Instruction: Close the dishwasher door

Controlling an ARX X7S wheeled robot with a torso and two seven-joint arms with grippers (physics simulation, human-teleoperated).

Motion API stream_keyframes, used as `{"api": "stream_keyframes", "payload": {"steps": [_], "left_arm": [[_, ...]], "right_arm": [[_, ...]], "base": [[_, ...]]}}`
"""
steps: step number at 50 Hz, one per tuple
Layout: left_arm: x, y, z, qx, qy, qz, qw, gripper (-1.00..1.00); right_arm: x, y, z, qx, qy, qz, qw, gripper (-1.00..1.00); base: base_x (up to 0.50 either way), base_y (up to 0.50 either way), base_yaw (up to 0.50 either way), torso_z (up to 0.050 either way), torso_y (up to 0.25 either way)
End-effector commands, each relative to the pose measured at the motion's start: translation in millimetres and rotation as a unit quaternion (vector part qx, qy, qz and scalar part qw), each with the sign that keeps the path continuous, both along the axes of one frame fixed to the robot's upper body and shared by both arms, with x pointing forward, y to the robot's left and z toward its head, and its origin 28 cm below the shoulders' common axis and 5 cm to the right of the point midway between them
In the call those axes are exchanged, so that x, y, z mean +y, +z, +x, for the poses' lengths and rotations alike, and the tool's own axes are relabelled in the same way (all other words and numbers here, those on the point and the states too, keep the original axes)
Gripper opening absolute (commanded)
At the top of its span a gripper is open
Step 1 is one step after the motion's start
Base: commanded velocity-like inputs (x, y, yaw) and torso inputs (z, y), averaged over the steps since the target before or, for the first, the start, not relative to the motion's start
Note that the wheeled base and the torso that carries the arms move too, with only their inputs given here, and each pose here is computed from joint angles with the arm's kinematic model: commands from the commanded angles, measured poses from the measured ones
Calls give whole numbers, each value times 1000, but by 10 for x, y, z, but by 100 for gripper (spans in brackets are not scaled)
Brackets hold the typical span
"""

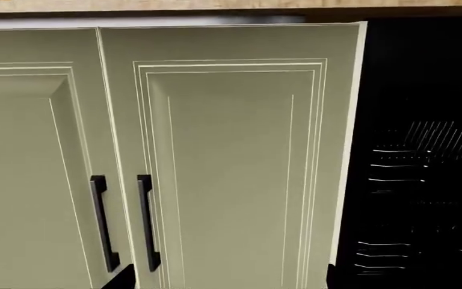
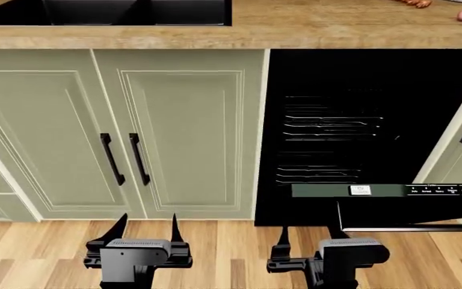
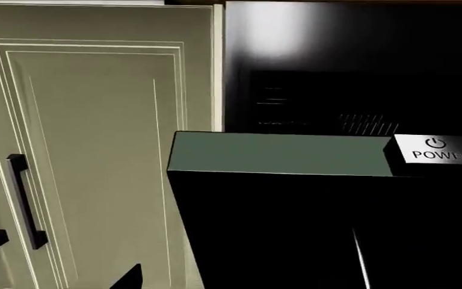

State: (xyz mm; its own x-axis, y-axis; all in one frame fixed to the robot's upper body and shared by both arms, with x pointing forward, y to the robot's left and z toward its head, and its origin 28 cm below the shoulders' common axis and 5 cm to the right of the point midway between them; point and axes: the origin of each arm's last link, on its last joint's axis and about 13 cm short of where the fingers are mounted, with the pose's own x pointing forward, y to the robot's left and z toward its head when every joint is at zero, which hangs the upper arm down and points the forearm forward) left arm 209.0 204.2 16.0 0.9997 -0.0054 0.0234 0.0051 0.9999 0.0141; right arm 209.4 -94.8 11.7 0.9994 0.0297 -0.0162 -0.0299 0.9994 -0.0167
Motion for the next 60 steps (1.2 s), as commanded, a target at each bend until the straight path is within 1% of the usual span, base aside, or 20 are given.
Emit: {"api": "stream_keyframes", "payload": {"steps": [1, 60], "left_arm": [[2, -3, 2, -3, -1, 4, 1000, 100], [5, -18, 3, -7, -1, 7, 1000, 100]], "right_arm": [[1, -3, 0, 0, 1, -1, 1000, 100], [20, -34, -2, 5, 9, -7, 1000, 100]], "base": [[0, 0, 0, -50, 14], [0, 0, 0, -50, 14]]}}
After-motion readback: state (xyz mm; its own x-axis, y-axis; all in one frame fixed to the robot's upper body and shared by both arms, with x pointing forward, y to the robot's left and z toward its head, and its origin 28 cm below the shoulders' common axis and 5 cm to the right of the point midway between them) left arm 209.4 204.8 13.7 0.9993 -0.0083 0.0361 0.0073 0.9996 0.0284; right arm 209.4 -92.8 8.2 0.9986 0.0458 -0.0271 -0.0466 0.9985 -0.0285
